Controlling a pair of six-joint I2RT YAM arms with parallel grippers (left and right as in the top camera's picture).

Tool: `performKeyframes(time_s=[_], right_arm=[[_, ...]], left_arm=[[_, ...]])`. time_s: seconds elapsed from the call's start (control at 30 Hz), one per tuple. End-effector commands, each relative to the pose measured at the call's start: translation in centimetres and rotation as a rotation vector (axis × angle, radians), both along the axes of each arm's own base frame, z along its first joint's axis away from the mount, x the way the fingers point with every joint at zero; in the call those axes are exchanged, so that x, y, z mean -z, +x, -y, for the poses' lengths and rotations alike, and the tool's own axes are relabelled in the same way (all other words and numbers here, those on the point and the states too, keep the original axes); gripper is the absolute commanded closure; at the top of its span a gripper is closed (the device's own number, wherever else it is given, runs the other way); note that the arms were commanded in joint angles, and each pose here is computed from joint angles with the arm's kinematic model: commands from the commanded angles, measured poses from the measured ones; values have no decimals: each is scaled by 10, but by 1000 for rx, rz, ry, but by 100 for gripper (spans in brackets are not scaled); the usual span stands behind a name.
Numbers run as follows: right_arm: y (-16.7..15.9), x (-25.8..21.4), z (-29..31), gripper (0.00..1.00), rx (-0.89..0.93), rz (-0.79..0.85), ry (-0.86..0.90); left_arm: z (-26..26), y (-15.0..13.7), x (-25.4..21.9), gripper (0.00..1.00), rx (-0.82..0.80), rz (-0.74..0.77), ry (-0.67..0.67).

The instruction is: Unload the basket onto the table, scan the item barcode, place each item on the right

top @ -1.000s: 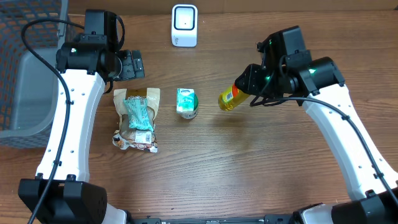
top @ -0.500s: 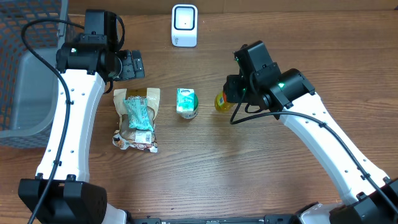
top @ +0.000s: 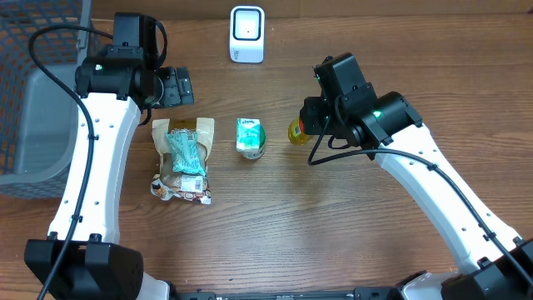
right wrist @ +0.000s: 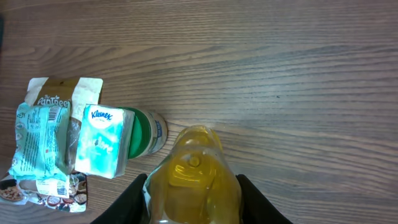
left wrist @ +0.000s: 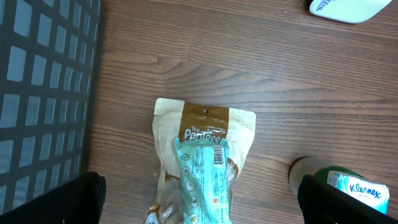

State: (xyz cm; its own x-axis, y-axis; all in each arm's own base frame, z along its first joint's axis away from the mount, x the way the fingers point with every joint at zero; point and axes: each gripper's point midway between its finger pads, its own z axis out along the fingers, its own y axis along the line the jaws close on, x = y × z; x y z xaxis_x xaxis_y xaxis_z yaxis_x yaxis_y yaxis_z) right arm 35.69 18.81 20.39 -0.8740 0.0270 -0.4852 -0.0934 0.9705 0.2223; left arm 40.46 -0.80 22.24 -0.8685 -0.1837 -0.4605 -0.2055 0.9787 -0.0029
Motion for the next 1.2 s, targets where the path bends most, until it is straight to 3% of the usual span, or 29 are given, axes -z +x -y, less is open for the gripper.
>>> performKeyframes(time_s=[0.0, 0.4, 0.57, 0.87, 1.17], right_arm=[[9, -25, -2, 97, -25, 73, 9], [21, -147, -4, 97, -84, 307, 74], [34, -176, -3, 97, -76, 420, 77], [71, -167, -16, 96, -85, 485, 37], [147, -124, -55, 96, -265, 636, -119]], left_arm=[[1, 3, -9, 0, 17, 24, 18], [1, 3, -9, 0, 17, 24, 18], [1, 3, -9, 1, 17, 24, 18], [1, 3, -9, 0, 17, 24, 18], [1, 3, -9, 1, 17, 24, 18]])
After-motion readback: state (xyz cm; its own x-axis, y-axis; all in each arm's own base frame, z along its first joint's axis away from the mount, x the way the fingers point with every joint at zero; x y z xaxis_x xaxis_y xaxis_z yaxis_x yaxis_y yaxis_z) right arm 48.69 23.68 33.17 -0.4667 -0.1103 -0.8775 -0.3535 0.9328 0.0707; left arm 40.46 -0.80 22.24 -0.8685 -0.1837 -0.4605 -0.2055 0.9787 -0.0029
